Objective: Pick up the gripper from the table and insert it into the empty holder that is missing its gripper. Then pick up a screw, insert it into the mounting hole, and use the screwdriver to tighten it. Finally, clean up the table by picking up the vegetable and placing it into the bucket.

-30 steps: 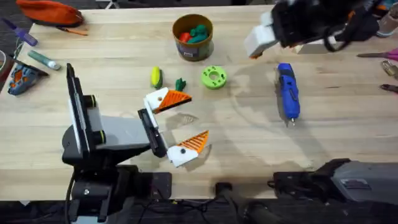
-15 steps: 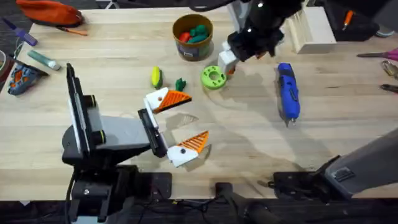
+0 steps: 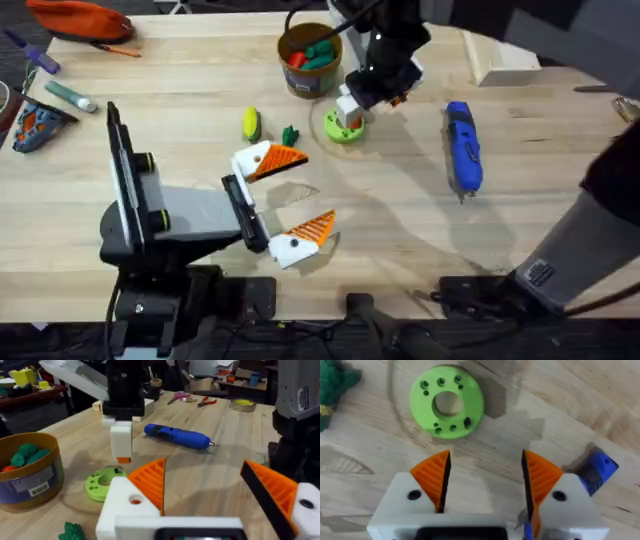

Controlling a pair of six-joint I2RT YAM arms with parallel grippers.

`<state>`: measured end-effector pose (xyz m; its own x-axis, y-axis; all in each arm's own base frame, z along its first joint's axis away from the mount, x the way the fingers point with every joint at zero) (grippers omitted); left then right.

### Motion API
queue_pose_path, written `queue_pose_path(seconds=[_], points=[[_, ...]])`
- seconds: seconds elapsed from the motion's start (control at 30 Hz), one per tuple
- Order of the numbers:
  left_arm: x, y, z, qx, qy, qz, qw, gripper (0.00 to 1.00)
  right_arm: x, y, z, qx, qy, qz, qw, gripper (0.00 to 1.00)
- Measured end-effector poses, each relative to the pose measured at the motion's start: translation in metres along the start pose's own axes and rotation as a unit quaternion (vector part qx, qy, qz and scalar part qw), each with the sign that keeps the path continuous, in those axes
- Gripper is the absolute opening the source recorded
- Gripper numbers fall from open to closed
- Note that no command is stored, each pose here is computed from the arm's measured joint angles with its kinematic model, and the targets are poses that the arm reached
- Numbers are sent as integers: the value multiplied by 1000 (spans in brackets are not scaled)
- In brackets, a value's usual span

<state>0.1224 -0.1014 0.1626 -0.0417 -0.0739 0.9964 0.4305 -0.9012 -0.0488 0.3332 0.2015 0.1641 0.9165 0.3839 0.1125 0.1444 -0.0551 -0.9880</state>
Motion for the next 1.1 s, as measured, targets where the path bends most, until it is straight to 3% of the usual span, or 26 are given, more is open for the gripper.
queue_pose_path(seconds=[1.1], points=[[0,0,0,0,0,0,1000,985,22,46,14,13,7,-1,1000,626]])
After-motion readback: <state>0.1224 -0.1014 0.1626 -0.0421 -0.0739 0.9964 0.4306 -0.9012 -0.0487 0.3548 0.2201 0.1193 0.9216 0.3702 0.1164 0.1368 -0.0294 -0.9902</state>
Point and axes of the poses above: each hand's point on the last joint's axis, 136 mm out from that joint toward the fingers, its own y axis out along the fingers, its own z axis along the line the jaws close on, x = y × z, the point moved 6 cm from there along -y, back along the fingers, and after that the axes turned 5 degrees about y, right-handed, at the moved point
